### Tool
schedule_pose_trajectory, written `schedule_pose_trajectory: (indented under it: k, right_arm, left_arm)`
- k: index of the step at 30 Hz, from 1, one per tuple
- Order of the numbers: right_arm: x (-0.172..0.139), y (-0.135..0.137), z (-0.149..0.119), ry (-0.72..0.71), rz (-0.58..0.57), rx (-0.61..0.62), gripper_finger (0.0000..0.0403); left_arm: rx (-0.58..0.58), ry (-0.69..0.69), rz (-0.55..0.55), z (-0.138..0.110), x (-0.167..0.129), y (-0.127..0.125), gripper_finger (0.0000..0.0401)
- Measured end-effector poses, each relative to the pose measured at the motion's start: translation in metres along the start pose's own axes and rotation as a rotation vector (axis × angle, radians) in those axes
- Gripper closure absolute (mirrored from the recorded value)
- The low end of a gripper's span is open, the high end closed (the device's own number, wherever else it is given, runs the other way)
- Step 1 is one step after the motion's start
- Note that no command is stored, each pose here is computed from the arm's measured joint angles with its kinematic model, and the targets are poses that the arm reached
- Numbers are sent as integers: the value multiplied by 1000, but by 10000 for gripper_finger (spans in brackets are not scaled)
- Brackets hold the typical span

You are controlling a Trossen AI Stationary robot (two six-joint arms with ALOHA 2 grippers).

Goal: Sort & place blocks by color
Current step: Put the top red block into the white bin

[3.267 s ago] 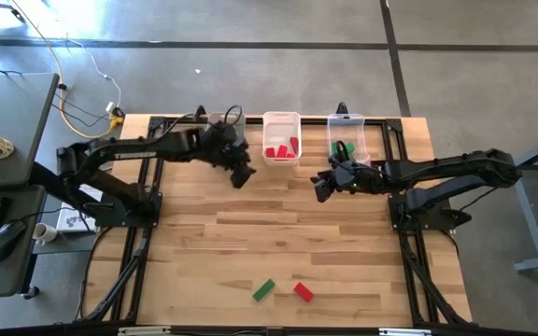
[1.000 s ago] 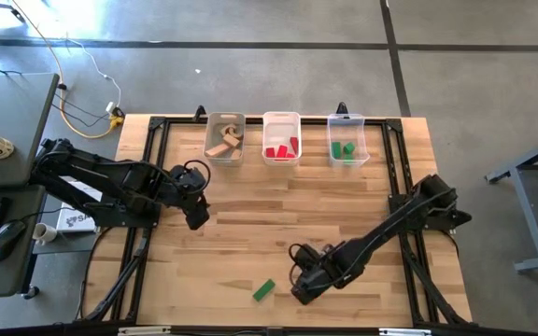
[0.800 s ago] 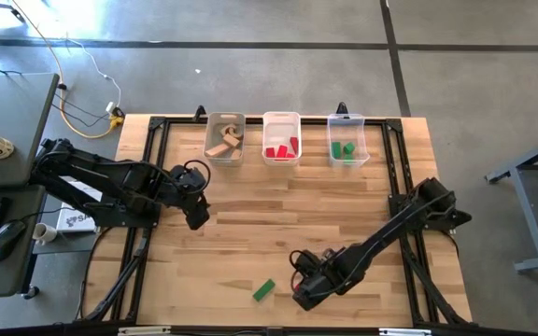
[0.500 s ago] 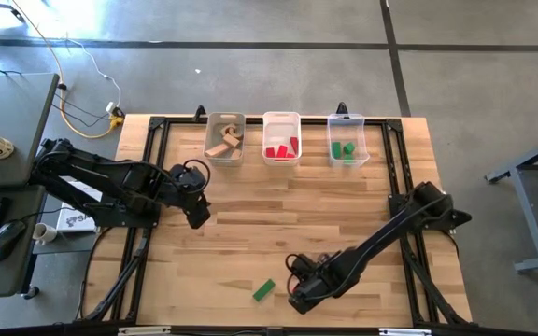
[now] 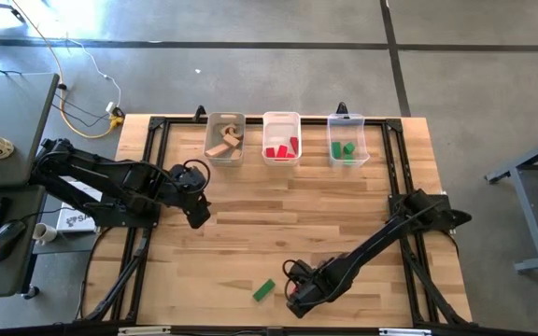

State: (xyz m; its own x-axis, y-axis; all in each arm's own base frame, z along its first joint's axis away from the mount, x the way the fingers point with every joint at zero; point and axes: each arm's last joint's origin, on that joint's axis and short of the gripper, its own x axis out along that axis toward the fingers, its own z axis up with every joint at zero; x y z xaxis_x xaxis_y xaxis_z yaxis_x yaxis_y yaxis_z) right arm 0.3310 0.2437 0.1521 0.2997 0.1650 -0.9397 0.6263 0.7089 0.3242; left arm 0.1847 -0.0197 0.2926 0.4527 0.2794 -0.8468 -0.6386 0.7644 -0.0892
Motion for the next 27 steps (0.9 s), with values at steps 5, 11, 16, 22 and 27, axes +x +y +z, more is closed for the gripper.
schedule_pose_trajectory:
  k: [5, 11, 16, 22, 27]
  right_arm:
    - [14, -2, -2, 35, -27, 40, 177]
    - [22, -10, -3, 47, -118, 148, 193]
    - [23, -12, -4, 28, -133, 151, 234]
    - [22, -14, -3, 15, -154, 151, 278]
    - [20, -18, -1, 20, -198, 156, 282]
  left_arm:
    - [0, -1, -1, 0, 0, 0, 188]
    - [-1, -2, -1, 0, 0, 0, 188]
    - [-1, -11, 7, 0, 0, 0, 188]
    - [1, -20, 16, 1, 0, 0, 188]
    - [6, -34, 29, 1, 0, 1, 188]
